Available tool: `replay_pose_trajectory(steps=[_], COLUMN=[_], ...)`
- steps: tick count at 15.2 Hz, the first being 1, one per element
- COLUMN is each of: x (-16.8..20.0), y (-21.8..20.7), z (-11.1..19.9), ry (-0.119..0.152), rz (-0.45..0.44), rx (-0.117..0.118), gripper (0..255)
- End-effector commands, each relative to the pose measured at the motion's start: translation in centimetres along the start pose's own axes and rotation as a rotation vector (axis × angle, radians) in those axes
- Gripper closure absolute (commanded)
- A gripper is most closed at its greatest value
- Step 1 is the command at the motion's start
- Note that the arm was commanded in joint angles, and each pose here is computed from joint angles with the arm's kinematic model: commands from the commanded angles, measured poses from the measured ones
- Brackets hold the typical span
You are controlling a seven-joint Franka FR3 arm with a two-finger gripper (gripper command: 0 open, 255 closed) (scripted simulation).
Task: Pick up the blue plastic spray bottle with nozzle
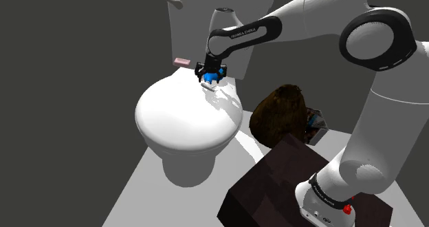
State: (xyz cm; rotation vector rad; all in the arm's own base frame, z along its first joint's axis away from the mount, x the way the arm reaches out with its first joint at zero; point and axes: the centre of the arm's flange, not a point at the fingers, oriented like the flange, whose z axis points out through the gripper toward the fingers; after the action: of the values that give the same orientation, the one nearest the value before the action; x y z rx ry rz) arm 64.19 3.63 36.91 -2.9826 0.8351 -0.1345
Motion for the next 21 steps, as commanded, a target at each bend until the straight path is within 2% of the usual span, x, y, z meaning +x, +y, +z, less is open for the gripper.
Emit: replay_pose_trajectory(steps=[1, 10, 21], x=[0.0, 0.0, 0.4], y=[-0.1, 0.0, -0.4], z=[0.2, 0.2, -5.6], ry=[0.000, 0.000, 0.000], rz=[0.000, 0.000, 0.000], rx=[0.000, 0.000, 0.000], gripper=[255, 255, 255])
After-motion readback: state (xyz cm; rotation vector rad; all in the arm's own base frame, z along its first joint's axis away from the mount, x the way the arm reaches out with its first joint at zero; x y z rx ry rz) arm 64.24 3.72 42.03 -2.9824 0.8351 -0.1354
